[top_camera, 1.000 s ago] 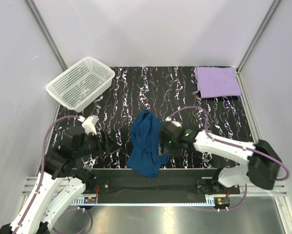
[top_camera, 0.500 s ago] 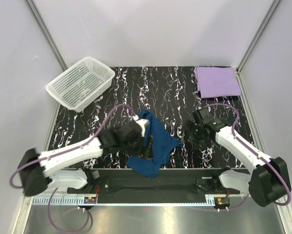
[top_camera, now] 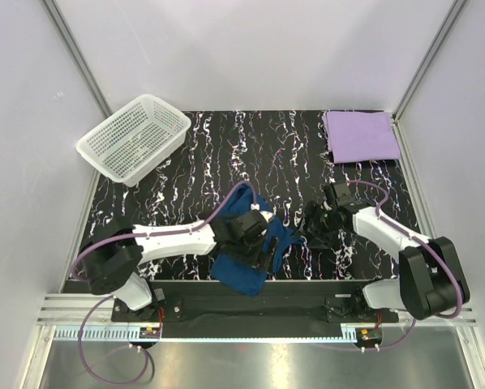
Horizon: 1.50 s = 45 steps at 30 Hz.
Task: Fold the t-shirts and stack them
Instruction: Flatten the tshirt out
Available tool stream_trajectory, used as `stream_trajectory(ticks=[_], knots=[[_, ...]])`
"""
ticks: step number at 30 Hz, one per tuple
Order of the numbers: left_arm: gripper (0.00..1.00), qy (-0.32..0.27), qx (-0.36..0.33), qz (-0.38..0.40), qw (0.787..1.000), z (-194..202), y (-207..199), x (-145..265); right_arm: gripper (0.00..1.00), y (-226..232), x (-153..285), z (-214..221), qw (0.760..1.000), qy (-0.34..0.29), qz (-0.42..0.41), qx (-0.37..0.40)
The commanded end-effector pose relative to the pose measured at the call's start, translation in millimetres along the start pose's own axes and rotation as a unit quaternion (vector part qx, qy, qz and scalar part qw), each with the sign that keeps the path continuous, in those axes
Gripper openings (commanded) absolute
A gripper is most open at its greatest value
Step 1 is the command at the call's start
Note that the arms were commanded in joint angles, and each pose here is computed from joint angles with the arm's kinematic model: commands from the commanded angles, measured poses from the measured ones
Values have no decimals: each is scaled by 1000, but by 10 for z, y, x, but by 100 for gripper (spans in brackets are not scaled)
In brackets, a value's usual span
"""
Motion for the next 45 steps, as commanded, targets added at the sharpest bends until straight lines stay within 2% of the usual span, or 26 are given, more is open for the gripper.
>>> stream_trajectory(ticks=[1, 4, 5, 6, 8, 9, 10, 12, 16, 18, 19, 20, 22, 26, 31, 36, 38, 39, 41, 43, 44, 45], knots=[[86, -22, -3, 59, 998, -198, -306, -56, 70, 56, -95, -141, 999, -19, -33, -2], [82, -26, -2, 61, 998, -230, -335, -82, 68, 29, -189, -157, 999, -8, -35, -5], [77, -33, 0, 55, 998, -252, -317, -86, 66, 18, -233, -164, 999, -4, -35, -7], [73, -37, 2, 52, 998, -270, -301, -87, 59, 21, -245, -175, 999, -3, -36, -6], [61, -41, 11, 47, 998, -314, -256, -77, 50, 6, -282, -187, 999, 2, -32, -3], [46, -44, 13, 43, 998, -339, -234, -70, 46, 1, -292, -203, 1000, 2, -29, 3], [40, -49, 15, 39, 998, -365, -218, -61, 38, -6, -297, -211, 1000, 3, -25, 6], [38, -58, 25, 29, 998, -436, -157, -27, 36, -13, -293, -241, 1000, 4, -16, 19], [38, -72, 27, 36, 996, -530, -202, 63, 17, -15, -230, -288, 999, -3, 2, 39], [32, -80, 30, 45, 995, -557, -237, 101, 10, 20, -176, -311, 999, -6, -1, 46], [19, -83, 30, 46, 995, -564, -251, 121, 6, 37, -149, -314, 999, -7, -3, 49], [14, -86, 31, 38, 995, -570, -243, 153, 0, 50, -125, -297, 999, -1, -5, 49], [0, -102, 28, 39, 994, -607, -279, 275, 0, 108, -42, -314, 998, -4, -15, 59], [0, -145, 17, 17, 989, -640, -243, 624, 0, 231, 196, -289, 996, -2, -18, 91], [0, -242, -5, -3, 970, -768, -238, 1263, 0, 736, 613, -230, 983, -29, -45, 176], [0, -367, -26, -14, 930, -874, -280, 2376, 0, 1366, 1177, -64, 968, -55, -69, 235], [0, -408, -32, -45, 911, -851, -166, 2724, 0, 1626, 1454, 6, 960, -68, -101, 251], [0, -448, -24, -29, 893, -812, -150, 3084, 0, 1716, 1547, 42, 956, -67, -117, 259], [0, -496, -18, -55, 866, -756, -3, 3458, 0, 1982, 1748, 113, 945, -65, -167, 275], [0, -555, -14, -40, 831, -637, 106, 3980, 0, 2229, 1830, 221, 929, -28, -227, 291], [0, -581, -3, -49, 812, -598, 189, 4166, 0, 2414, 1994, 254, 916, -37, -261, 304], [0, -598, -1, -49, 800, -557, 236, 4321, 0, 2570, 2064, 423, 898, -16, -290, 330]])
Point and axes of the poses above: each gripper's point midway between its finger pads, its own x axis back along the fingers, its own y axis along the line the jaws close on, z = x × y, the point moved 7 cm from there along x, back along the fingers, and after that the axes turned 12 degrees about x, right-handed, at the moved point
